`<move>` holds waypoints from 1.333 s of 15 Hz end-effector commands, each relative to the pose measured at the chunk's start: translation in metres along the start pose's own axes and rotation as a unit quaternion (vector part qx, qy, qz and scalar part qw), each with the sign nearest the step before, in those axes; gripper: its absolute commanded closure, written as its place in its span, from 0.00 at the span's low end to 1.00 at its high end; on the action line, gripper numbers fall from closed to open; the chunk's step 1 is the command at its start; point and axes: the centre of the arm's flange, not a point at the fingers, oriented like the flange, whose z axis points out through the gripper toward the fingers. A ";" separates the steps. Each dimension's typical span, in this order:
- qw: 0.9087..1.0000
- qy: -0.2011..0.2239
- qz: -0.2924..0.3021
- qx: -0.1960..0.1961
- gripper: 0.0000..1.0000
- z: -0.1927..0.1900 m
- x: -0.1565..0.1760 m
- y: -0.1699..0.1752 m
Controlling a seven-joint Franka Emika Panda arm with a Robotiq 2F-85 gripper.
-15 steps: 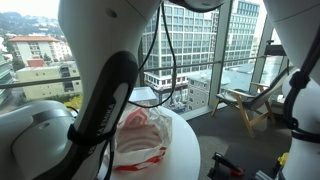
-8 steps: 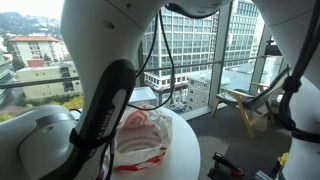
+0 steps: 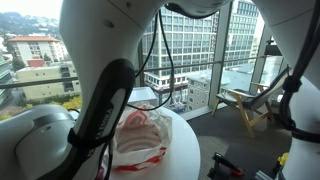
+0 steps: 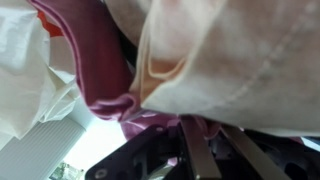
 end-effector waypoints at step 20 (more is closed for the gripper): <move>0.989 0.127 0.075 0.016 0.89 -0.193 0.071 0.129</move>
